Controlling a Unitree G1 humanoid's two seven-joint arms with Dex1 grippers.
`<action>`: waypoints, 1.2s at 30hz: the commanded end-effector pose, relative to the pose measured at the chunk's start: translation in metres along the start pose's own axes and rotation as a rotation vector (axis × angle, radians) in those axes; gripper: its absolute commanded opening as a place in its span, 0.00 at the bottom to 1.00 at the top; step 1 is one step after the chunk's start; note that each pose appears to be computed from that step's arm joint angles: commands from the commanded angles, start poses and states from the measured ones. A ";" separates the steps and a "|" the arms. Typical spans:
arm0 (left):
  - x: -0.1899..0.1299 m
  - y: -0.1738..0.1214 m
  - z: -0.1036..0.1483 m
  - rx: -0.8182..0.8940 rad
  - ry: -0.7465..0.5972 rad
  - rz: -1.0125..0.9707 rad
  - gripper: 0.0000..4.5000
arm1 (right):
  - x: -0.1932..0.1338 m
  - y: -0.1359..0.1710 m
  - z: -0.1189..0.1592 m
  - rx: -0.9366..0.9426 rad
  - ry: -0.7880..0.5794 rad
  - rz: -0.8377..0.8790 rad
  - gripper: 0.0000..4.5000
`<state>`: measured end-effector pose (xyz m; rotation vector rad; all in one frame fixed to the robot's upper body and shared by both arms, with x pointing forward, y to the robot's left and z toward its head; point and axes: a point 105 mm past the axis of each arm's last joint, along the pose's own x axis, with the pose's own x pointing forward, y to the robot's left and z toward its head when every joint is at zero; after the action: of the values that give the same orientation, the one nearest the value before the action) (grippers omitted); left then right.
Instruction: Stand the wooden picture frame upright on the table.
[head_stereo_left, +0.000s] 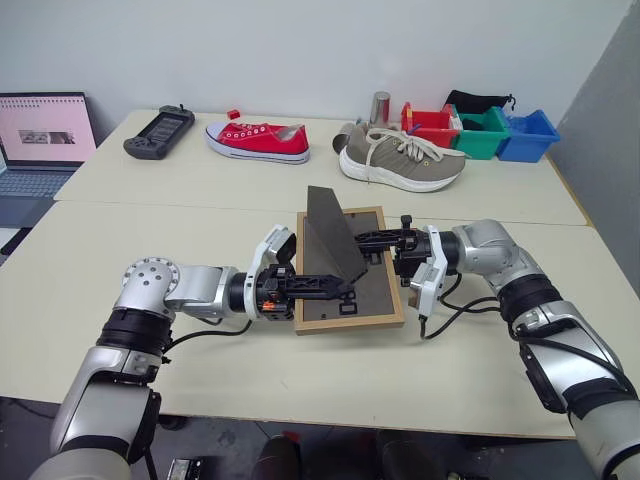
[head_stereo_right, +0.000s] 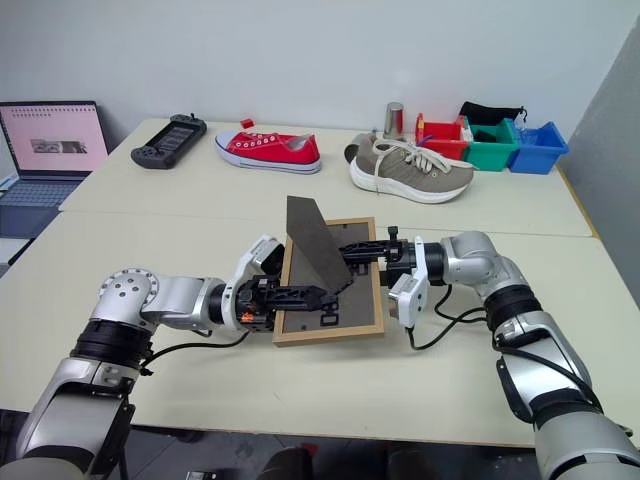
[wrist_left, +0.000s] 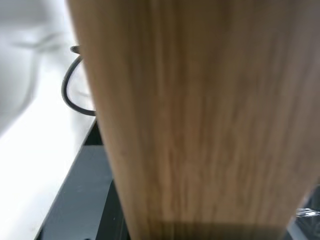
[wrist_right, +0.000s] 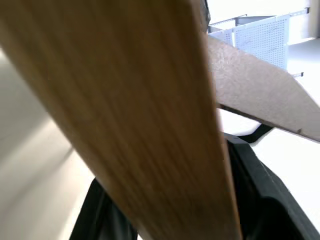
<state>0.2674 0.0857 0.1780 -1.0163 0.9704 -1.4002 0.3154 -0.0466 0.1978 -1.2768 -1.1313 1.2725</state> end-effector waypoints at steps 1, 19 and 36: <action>0.004 -0.008 -0.002 0.061 0.025 0.011 0.23 | 0.000 -0.017 -0.002 -0.047 0.004 -0.038 0.37; 0.000 -0.005 0.002 0.108 -0.024 0.087 0.55 | -0.009 -0.024 -0.005 -0.119 0.042 -0.060 0.26; -0.079 -0.037 0.023 0.529 -0.210 0.460 1.00 | -0.028 -0.021 -0.029 0.156 0.200 -0.215 0.25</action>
<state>0.2749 0.1552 0.1928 -0.6406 0.7463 -1.1007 0.3350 -0.0681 0.2066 -1.2405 -1.0366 1.1044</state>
